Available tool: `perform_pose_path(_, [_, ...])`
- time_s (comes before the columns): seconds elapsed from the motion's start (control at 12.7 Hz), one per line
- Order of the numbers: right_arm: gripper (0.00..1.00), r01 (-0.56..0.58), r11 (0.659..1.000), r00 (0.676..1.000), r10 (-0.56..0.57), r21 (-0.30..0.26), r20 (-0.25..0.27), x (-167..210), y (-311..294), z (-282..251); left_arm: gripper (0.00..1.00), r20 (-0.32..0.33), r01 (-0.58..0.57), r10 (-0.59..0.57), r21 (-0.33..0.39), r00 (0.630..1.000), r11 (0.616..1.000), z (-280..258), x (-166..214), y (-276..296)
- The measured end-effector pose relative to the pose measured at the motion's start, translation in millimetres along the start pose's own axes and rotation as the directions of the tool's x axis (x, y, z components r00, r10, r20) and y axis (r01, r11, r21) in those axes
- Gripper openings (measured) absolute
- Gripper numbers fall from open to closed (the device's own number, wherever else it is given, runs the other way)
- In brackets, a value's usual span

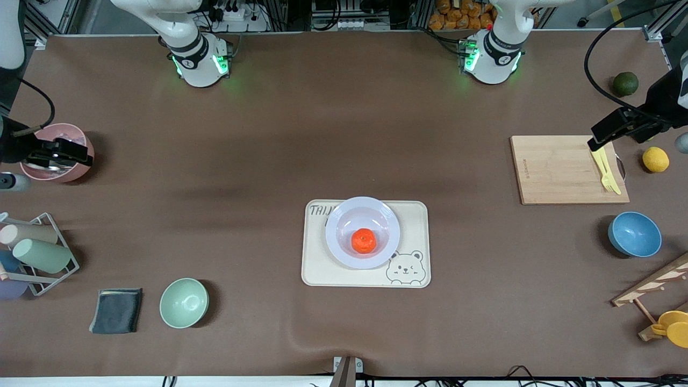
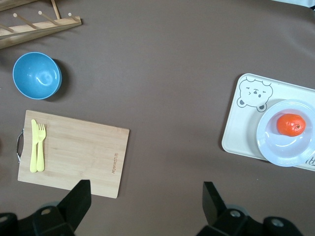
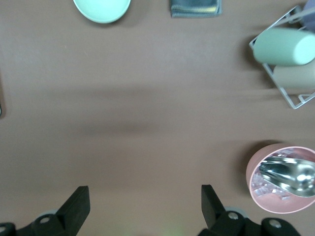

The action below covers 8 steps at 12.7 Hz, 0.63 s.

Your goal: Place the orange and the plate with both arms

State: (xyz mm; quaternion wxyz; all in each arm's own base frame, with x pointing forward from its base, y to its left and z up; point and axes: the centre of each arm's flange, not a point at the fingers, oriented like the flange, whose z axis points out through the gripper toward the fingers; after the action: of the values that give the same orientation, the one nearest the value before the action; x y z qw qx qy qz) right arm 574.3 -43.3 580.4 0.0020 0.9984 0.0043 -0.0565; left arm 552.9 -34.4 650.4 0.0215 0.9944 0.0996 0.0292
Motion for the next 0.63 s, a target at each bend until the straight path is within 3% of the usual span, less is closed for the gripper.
perform_pose_path(0.32, [1.0,-0.002,0.999,0.998,-0.001,-0.045,-0.057,-19.2,-7.8,-34.7,1.0,-0.001,-0.01,0.01,0.0,1.0,1.0,-0.5,-0.1,-0.7])
perform_pose_path(0.63, [1.0,-0.007,0.999,0.998,0.003,-0.053,-0.065,-26.0,-1.6,-42.3,1.0,-0.001,-0.02,0.02,0.0,1.0,1.0,-0.9,0.1,-2.0])
